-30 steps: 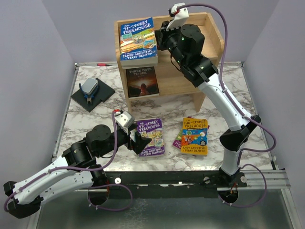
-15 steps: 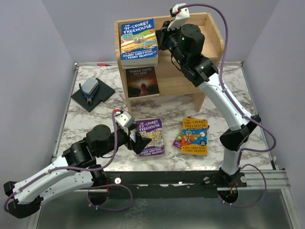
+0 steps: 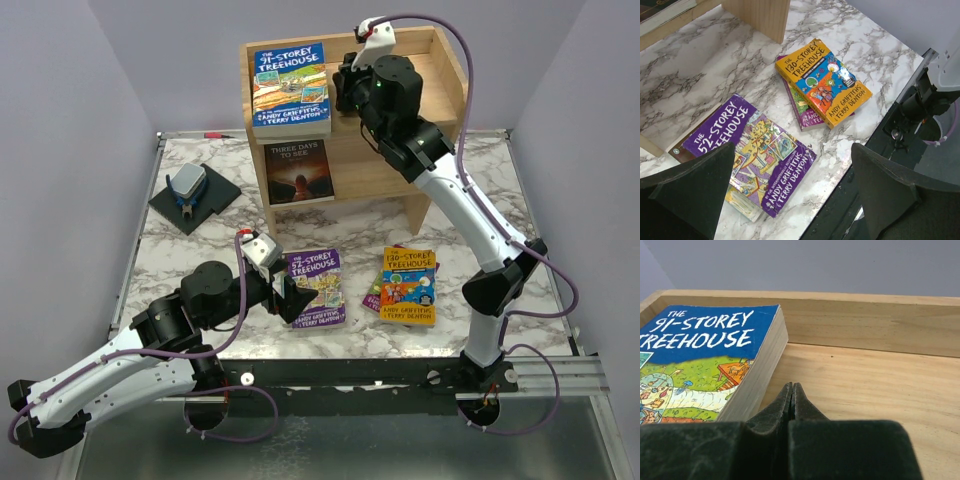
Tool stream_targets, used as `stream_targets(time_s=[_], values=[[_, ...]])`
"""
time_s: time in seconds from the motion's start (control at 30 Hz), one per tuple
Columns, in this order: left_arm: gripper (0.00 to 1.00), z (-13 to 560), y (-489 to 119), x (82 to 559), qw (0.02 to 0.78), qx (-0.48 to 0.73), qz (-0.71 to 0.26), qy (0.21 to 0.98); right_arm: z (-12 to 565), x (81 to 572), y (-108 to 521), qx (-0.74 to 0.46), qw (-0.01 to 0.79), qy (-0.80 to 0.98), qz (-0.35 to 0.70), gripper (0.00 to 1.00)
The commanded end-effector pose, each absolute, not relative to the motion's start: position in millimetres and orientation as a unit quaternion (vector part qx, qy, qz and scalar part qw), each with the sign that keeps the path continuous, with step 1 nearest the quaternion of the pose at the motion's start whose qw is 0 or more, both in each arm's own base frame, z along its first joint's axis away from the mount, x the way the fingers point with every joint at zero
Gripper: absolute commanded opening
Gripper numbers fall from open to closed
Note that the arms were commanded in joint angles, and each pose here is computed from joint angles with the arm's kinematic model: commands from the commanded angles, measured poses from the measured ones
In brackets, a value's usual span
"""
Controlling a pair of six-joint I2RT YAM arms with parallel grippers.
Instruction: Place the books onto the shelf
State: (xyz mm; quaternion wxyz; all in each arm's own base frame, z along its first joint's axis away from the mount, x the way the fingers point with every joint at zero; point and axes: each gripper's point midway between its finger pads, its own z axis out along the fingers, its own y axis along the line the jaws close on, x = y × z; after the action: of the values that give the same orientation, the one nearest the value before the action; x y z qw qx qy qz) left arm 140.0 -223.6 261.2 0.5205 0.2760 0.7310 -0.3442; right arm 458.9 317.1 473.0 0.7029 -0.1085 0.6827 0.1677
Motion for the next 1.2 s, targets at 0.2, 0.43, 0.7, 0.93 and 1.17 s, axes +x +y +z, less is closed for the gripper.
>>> stream_targets(time_s=[0.2, 0.43, 0.7, 0.93, 1.17], values=[[0.99, 254.9, -220.8, 143.8, 0.523, 0.277, -0.33, 0.736, 475.8, 448.8, 328.7, -0.147, 0.699, 0.671, 0.199, 0.01], [0.99, 255.6, -220.5, 143.8, 0.524, 0.276, -0.33, 0.735, 484.1, 442.0, 338.1, -0.172, 0.704, 0.653, 0.219, 0.01], [0.99, 253.9, -221.8, 143.8, 0.521, 0.279, -0.33, 0.737, 486.6, 452.8, 321.9, -0.151, 0.719, 0.657, 0.172, 0.01], [0.99, 252.4, -222.5, 144.3, 0.518, 0.28, -0.328, 0.739, 496.5, 454.6, 312.3, -0.139, 0.731, 0.651, 0.151, 0.01], [0.99, 252.7, -222.6, 144.2, 0.519, 0.28, -0.328, 0.738, 504.6, 448.6, 313.2, -0.145, 0.736, 0.642, 0.162, 0.01]])
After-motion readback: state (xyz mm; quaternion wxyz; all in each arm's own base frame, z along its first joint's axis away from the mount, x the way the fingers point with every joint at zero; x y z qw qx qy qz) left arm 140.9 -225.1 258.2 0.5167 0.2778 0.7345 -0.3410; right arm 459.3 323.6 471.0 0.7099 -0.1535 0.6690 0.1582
